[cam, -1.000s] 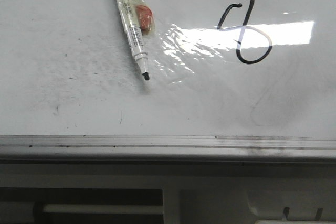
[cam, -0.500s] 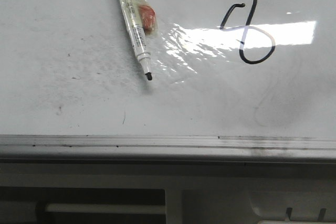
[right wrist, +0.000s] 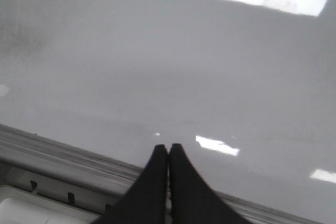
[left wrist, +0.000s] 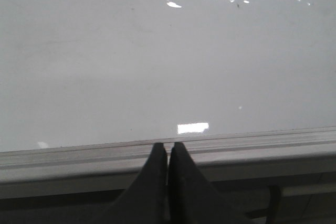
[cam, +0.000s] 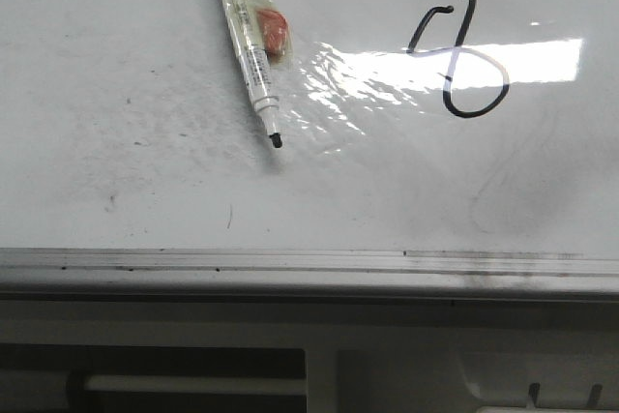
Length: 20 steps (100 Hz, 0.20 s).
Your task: Write number 8 on whiteboard
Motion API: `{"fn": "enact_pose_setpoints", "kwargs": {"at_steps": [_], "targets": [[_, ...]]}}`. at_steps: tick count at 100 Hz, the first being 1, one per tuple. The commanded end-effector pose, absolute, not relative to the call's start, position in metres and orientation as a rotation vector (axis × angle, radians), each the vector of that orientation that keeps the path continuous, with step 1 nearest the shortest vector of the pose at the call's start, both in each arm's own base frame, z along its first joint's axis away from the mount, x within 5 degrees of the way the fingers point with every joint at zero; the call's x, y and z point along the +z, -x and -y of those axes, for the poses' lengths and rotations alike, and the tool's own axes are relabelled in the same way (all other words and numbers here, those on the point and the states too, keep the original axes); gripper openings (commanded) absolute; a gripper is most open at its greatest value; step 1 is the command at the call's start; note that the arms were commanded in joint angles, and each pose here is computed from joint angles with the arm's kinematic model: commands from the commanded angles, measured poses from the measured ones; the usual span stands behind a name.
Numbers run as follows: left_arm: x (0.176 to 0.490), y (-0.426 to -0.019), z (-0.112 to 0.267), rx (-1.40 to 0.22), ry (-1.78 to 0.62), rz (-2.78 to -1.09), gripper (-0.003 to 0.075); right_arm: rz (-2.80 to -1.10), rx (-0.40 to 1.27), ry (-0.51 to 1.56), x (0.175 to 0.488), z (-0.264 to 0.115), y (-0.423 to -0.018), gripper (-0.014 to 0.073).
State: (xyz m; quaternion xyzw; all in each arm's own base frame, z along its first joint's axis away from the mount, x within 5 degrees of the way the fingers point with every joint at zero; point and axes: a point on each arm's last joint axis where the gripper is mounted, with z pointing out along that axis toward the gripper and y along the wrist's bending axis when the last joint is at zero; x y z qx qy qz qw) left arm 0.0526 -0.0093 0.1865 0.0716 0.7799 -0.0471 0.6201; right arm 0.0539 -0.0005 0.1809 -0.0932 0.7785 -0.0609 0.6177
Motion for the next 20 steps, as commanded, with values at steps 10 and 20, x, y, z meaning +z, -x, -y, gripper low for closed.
{"fn": "enact_pose_setpoints", "kwargs": {"at_steps": [10,20], "targets": [[0.1790,-0.0533,0.0092,-0.116,-0.150,-1.760,-0.0020,-1.749,-0.166,0.220,0.1812,0.0012,-0.0534,-0.0042],[0.1790,-0.0533,0.0092,-0.116,-0.150,-1.760,-0.0020,-1.751,-0.166,0.220,0.1810,0.0012,-0.0534,-0.0042]]}}
